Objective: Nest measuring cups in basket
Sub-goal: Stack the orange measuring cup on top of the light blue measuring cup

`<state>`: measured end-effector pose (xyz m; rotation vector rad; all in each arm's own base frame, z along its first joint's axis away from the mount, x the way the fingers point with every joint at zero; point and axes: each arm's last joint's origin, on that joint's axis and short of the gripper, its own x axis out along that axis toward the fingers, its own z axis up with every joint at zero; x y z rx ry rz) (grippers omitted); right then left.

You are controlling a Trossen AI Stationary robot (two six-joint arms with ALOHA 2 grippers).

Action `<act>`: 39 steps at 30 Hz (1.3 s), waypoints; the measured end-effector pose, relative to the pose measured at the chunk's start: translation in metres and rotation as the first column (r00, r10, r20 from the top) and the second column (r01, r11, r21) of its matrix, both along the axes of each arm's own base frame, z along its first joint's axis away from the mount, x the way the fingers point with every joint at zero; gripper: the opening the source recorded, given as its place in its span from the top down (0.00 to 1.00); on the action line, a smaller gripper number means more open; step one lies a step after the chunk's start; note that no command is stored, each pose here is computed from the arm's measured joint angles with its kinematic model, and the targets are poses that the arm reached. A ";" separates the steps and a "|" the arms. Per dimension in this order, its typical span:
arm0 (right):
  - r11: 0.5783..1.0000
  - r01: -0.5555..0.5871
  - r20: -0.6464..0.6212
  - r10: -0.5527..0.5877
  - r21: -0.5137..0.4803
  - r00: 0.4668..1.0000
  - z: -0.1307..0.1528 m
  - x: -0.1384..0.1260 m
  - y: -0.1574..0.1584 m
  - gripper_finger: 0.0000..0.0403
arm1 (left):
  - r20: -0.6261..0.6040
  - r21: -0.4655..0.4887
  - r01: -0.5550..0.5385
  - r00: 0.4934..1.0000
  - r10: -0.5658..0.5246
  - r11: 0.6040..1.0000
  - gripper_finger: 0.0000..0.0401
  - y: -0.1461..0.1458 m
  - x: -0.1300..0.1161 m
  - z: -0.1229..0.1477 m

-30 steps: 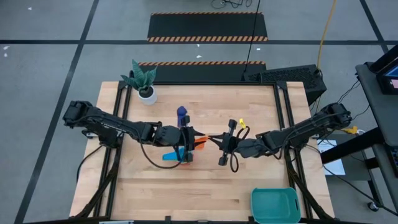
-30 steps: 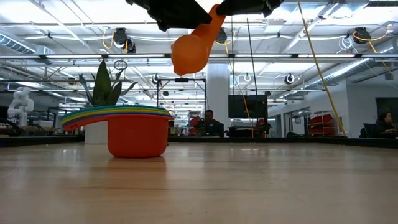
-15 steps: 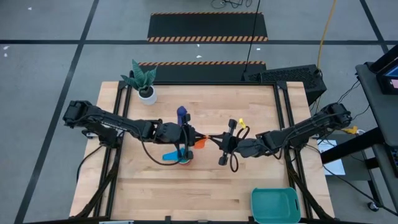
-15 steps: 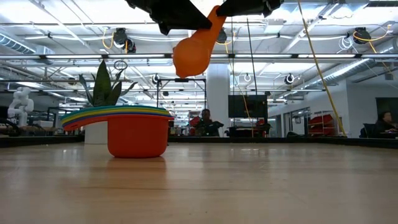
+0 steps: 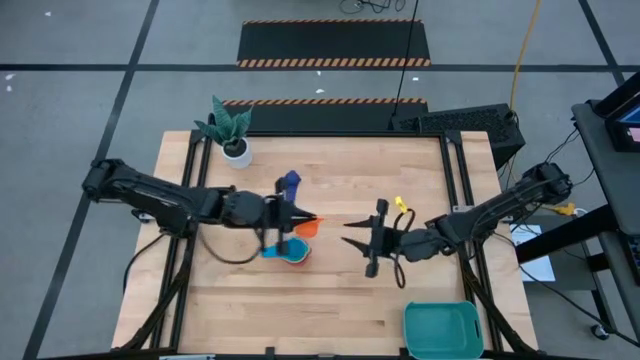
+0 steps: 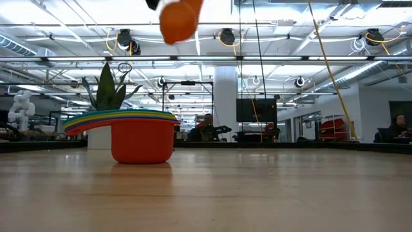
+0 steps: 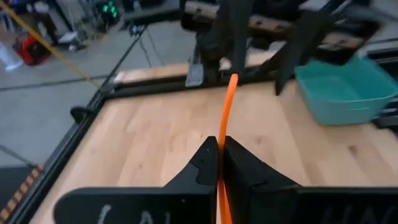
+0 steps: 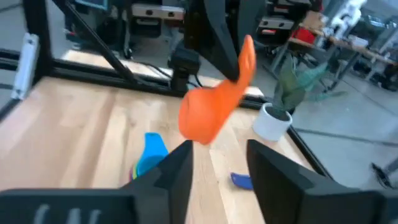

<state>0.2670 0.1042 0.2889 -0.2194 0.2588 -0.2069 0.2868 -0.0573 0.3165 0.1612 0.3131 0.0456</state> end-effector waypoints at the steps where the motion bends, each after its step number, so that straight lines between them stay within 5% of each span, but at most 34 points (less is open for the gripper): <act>1: 1.000 -0.010 0.009 0.010 -0.002 1.000 0.002 -0.002 0.002 0.62 | 0.018 0.006 0.005 1.000 -0.005 1.000 0.98 -0.002 -0.006 0.004; 11: 0.995 -0.063 0.011 0.064 -0.077 0.998 0.002 -0.003 0.012 0.54 | 0.338 0.095 0.121 0.930 -0.147 0.988 0.98 -0.008 -0.040 -0.004; 19: 0.995 -0.053 0.050 0.057 -0.087 0.997 -0.007 0.012 0.015 0.54 | 0.590 0.196 0.299 0.725 -0.356 0.934 0.98 -0.004 -0.049 -0.018; 28: 0.974 -0.168 0.184 0.194 -0.149 0.964 -0.022 0.045 0.018 0.54 | 0.643 0.319 0.336 0.610 -0.462 0.886 0.98 -0.011 -0.044 -0.028; 39: 0.971 -0.179 0.237 0.213 -0.160 0.948 -0.025 0.053 0.016 0.57 | 0.664 0.353 0.313 0.580 -0.472 0.882 0.98 -0.015 -0.039 -0.033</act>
